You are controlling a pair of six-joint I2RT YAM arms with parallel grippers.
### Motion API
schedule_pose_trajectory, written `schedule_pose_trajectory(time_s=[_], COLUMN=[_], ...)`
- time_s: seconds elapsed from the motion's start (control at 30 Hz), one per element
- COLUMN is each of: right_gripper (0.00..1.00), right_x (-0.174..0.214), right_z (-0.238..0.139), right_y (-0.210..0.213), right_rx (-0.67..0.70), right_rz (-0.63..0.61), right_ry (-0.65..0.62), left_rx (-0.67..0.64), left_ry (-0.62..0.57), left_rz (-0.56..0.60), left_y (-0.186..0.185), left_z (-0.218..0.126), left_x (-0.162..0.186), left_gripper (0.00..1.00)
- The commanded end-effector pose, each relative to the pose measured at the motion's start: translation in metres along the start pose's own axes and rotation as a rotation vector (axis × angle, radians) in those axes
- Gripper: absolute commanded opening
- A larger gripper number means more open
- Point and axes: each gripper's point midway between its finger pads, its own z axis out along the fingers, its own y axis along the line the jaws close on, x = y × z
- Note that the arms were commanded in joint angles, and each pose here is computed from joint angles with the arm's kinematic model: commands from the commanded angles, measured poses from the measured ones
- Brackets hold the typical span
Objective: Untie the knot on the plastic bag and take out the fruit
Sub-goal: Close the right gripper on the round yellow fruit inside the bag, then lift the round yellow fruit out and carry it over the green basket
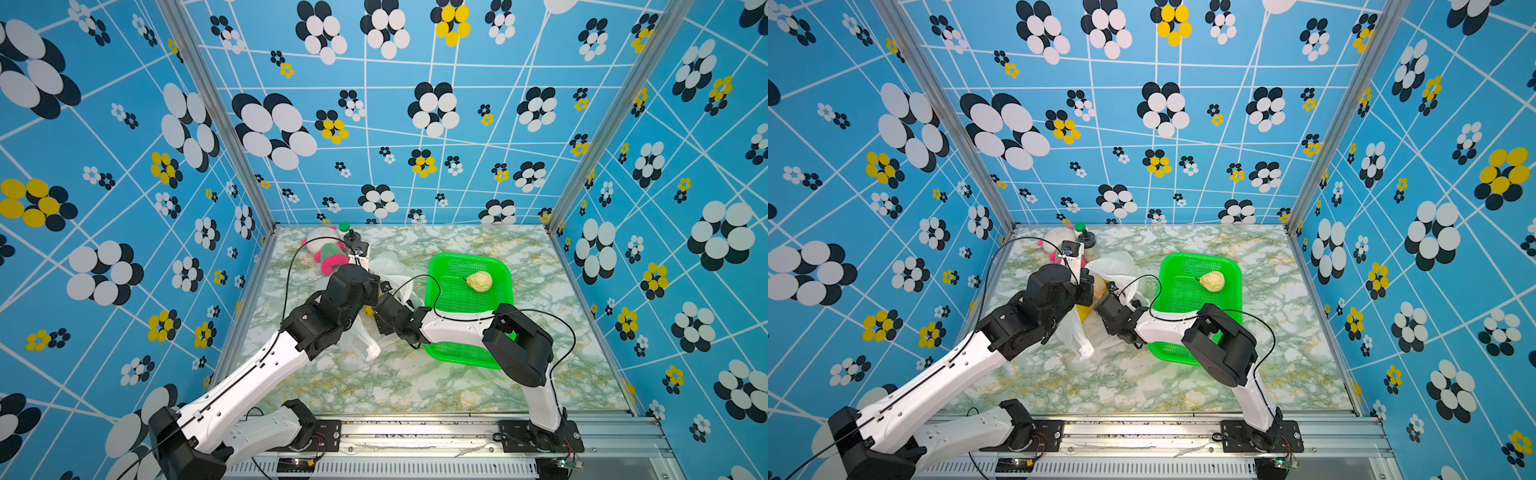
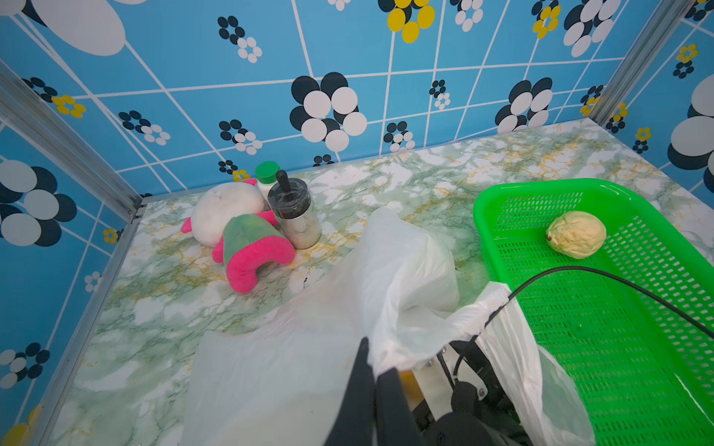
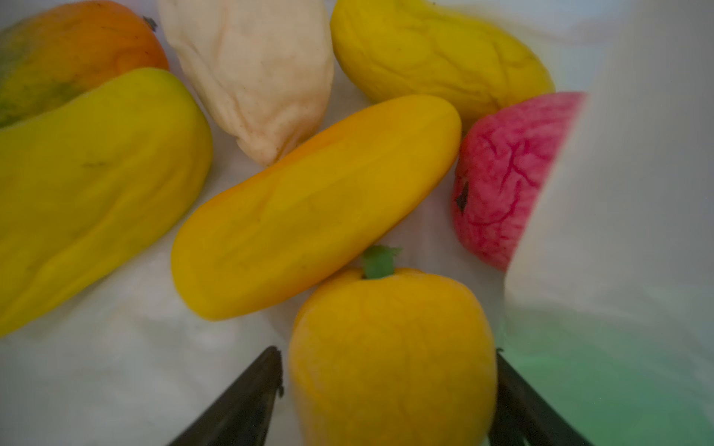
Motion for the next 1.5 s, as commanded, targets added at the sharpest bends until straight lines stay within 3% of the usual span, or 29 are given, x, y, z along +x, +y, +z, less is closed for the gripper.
schedule_pose_trajectory(time_s=[0.0, 0.2, 0.33, 0.53, 0.77, 1.23, 1.47], right_gripper=[0.62, 0.45, 0.41, 0.39, 0.37, 0.33, 0.32], right_x=[0.003, -0.007, -0.017, -0.043, -0.051, -0.043, -0.026], right_z=[-0.001, -0.021, -0.044, -0.112, -0.192, -0.264, -0.258], right_y=[0.0, 0.001, 0.003, 0.015, 0.022, -0.119, -0.194], right_rx=[-0.001, -0.041, -0.087, -0.212, -0.488, -0.159, 0.107], right_rz=[-0.001, 0.018, 0.021, -0.002, -0.007, 0.195, 0.341], right_ry=[0.043, 0.016, -0.027, -0.166, -0.388, -0.675, -0.636], left_rx=[-0.028, -0.048, -0.049, -0.043, -0.04, -0.024, -0.014], left_ry=[-0.018, -0.005, -0.003, -0.004, -0.025, -0.037, -0.045], left_rz=[0.0, 0.015, 0.023, 0.037, 0.03, 0.029, 0.026], left_y=[0.008, 0.009, 0.007, 0.006, 0.008, 0.01, 0.01], left_z=[-0.002, 0.004, 0.006, 0.008, 0.004, -0.006, -0.008], left_x=[-0.003, -0.003, -0.002, -0.003, -0.004, -0.006, -0.003], left_gripper=[0.0, 0.0, 0.0, 0.0, 0.0, 0.0, 0.0])
